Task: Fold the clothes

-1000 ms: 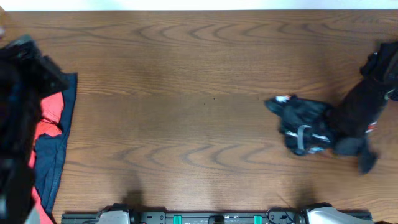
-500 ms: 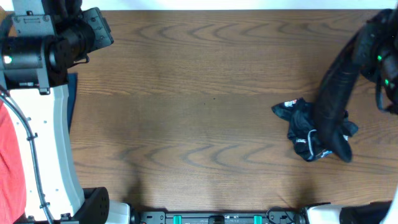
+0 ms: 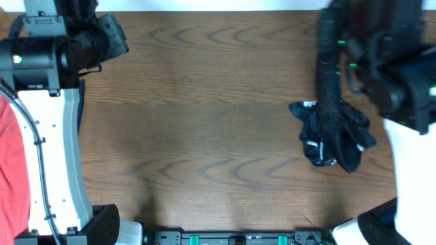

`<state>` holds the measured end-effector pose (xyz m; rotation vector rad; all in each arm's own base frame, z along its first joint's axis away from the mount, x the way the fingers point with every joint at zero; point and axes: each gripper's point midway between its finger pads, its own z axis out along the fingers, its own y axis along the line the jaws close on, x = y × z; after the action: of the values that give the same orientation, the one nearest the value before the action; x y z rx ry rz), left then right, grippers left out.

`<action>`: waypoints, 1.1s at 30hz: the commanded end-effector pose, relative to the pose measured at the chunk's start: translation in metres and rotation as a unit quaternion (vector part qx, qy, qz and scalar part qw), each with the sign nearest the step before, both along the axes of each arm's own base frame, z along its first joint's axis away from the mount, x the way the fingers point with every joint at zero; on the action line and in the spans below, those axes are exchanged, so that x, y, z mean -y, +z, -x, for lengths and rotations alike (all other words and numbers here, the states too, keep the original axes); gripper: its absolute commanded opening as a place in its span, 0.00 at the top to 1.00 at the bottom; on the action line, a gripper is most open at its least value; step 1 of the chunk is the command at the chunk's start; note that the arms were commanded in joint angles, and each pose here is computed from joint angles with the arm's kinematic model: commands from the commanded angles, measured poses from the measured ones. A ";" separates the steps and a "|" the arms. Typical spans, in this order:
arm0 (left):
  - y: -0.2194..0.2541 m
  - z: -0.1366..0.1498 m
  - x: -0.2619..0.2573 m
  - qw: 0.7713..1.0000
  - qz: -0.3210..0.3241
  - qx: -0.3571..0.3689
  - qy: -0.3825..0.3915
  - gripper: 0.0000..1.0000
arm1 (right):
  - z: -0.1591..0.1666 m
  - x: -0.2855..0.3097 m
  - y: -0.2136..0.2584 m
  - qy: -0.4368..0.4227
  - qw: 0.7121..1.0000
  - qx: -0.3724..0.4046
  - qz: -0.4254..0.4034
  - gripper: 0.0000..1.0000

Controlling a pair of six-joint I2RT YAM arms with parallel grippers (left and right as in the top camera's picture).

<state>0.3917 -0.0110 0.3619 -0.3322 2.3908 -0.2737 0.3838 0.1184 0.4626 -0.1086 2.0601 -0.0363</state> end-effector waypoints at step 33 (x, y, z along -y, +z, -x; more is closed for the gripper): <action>-0.033 -0.008 0.004 0.999 -0.002 -0.033 -0.012 0.94 | -0.018 0.135 -0.024 -0.279 0.958 -0.022 0.069 0.99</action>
<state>0.3992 -0.0110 0.3450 -0.3371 2.4164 -0.2718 0.4090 0.0054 0.4338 0.2815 2.0874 -0.5559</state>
